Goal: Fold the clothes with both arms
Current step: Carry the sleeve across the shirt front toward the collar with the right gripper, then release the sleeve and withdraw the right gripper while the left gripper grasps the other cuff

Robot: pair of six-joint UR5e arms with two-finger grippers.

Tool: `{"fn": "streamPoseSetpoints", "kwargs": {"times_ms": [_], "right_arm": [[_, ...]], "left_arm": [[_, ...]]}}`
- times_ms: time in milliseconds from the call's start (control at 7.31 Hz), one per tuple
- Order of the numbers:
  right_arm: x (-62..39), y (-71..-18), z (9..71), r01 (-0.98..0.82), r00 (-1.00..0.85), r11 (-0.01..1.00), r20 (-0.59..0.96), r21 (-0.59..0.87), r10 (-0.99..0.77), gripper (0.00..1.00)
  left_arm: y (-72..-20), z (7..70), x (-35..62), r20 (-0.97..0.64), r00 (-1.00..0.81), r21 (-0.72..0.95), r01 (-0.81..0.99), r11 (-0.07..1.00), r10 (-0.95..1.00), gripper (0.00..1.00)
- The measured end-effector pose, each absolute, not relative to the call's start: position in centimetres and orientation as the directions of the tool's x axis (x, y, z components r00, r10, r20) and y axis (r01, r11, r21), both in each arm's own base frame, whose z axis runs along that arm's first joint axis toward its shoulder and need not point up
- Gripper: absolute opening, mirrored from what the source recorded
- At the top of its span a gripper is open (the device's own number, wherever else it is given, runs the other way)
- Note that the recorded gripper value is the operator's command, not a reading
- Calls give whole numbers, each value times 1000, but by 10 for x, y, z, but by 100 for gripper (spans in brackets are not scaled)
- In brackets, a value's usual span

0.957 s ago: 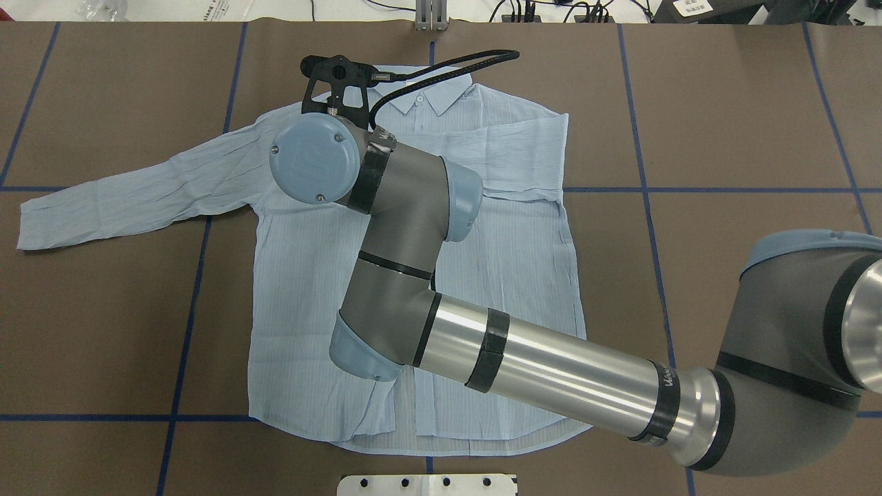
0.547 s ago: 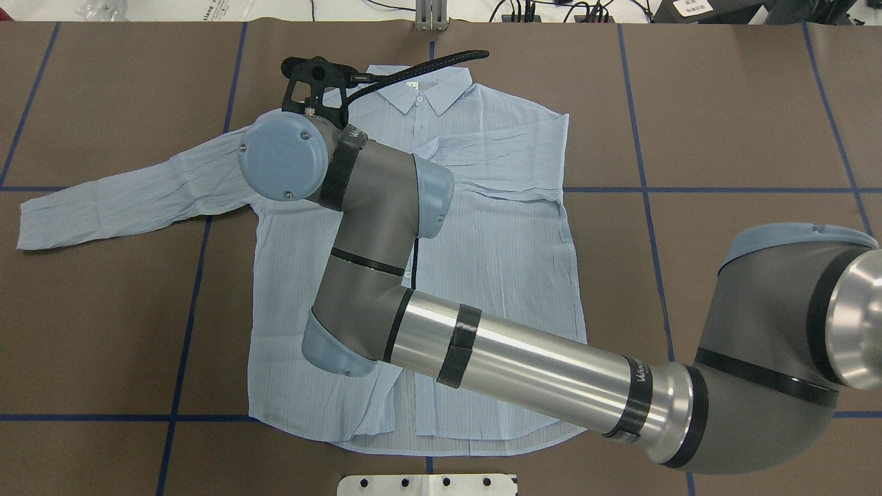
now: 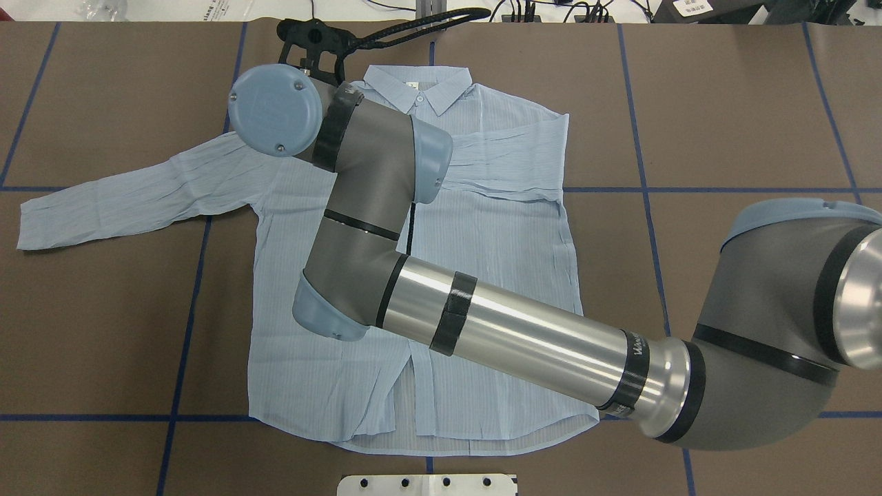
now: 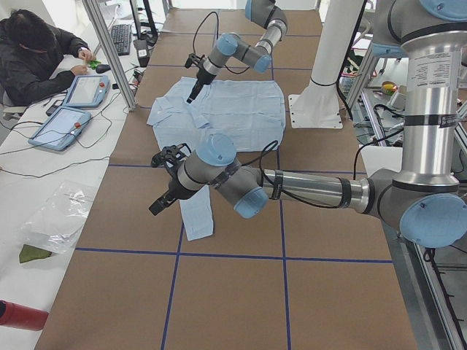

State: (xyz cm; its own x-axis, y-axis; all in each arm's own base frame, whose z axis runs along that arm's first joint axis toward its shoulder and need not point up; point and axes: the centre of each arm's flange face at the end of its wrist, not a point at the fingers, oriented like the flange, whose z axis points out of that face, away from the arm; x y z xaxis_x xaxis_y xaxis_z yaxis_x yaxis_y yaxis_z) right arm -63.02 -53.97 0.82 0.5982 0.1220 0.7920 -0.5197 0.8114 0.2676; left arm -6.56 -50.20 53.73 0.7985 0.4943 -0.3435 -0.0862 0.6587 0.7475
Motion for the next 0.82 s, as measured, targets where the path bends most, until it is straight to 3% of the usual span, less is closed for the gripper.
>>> {"fn": "streamPoseSetpoints", "kwargs": {"times_ms": [547,820], "right_arm": [[-535,-636,84,-379,703,902,698,205,137,100],[-438,-667,131,-295,709,930,703,219,59,100]], "left_arm": [[-504,557,-57,-307,789,796,-94,598,532,100],[-503,595,-33,-408,771,771,4,637,489,100]]}}
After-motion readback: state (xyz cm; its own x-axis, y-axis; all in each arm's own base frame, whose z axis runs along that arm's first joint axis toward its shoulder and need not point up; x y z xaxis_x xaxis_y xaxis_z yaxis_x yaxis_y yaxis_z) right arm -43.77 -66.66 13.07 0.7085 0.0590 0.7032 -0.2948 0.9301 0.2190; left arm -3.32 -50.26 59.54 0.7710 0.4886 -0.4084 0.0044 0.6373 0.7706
